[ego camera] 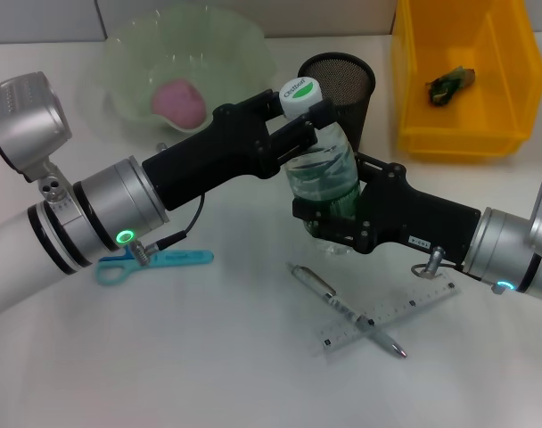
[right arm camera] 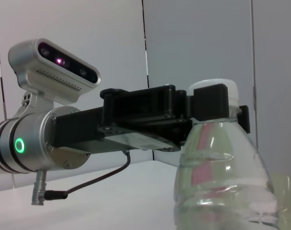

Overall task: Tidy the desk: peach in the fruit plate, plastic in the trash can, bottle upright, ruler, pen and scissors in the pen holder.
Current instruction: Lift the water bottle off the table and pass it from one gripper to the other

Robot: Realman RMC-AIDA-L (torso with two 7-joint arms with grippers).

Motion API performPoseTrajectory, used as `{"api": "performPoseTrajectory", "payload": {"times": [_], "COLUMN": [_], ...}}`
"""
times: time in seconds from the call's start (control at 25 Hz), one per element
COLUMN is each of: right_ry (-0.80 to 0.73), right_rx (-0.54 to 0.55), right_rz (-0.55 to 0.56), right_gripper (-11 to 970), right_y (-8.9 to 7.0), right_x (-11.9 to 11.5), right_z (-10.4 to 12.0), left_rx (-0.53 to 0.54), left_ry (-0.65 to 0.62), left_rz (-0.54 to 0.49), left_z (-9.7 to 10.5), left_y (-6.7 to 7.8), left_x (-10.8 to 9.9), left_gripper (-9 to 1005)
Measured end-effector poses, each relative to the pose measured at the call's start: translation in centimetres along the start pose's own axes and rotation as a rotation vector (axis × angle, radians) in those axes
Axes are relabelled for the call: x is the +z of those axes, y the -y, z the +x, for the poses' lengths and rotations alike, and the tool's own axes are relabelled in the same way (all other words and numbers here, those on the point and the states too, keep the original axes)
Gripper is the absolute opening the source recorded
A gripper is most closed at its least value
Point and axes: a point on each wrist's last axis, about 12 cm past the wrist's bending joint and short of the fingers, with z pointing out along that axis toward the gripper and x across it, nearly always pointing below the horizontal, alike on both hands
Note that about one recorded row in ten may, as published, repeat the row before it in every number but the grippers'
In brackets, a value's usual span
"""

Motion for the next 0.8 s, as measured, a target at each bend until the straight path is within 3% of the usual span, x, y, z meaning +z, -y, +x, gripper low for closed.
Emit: {"api": "performPoseTrajectory", "payload": {"times": [0.12,0.36,0.8], "right_ry": [0.001,0.001,0.0], "right_rx": [0.0,-0.001,-0.005], "right_rz": [0.0,0.0,-0.003], "right_gripper": [819,821,824], "right_y": [0.0,0.01,0.11], "right_x": [0.0,0.0,0.2], "right_z": [-0.01,-0.03,-0.16], "left_rx": [0.001,0.001,0.0], "left_ry": [-0.001,0.0,0.002], "left_rz": [0.001,0.001,-0.001], "left_z": [0.01,0.0,-0.05], "left_y": [0.01,0.0,-0.03], "left_x": [0.0,0.0,0.0], "left_gripper": [493,440,440]}}
